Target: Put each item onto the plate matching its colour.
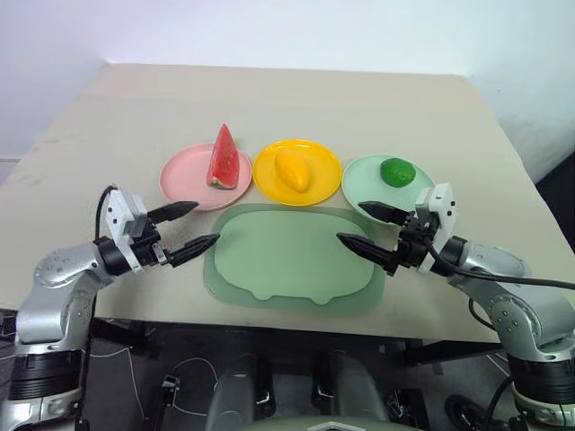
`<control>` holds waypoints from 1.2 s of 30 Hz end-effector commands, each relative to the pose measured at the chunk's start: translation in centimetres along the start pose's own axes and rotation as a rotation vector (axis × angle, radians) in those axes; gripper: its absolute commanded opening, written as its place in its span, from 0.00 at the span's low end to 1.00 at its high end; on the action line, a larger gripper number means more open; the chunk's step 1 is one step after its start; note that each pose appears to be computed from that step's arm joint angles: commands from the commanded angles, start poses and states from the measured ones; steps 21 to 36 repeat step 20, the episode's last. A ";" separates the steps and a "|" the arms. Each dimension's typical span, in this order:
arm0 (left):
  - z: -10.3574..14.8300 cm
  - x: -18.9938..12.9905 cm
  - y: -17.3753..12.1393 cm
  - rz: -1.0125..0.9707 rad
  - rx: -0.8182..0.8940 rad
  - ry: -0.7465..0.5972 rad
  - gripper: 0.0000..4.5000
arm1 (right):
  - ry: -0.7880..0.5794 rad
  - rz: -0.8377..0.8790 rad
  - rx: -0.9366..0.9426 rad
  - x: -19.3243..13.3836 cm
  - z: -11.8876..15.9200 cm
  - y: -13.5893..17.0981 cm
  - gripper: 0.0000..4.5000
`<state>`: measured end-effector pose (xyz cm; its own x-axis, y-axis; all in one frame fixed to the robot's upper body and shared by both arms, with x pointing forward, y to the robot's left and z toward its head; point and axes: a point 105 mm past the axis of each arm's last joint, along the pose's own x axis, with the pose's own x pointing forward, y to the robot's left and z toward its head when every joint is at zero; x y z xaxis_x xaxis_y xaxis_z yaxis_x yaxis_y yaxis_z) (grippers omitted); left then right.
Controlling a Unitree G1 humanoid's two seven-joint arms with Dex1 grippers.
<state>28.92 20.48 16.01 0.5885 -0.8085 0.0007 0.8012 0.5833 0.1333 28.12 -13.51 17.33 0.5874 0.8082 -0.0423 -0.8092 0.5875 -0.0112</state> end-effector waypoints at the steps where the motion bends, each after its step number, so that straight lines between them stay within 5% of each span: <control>1: 0.6 0.0 0.0 -0.022 0.049 -0.022 0.99 | -0.033 -0.009 -0.037 -0.4 1.0 -0.2 1.00; 36: -1.1 0.4 -0.4 -0.028 -0.032 -0.126 0.99 | -0.001 -0.013 -0.053 -1.1 0.8 -0.1 1.00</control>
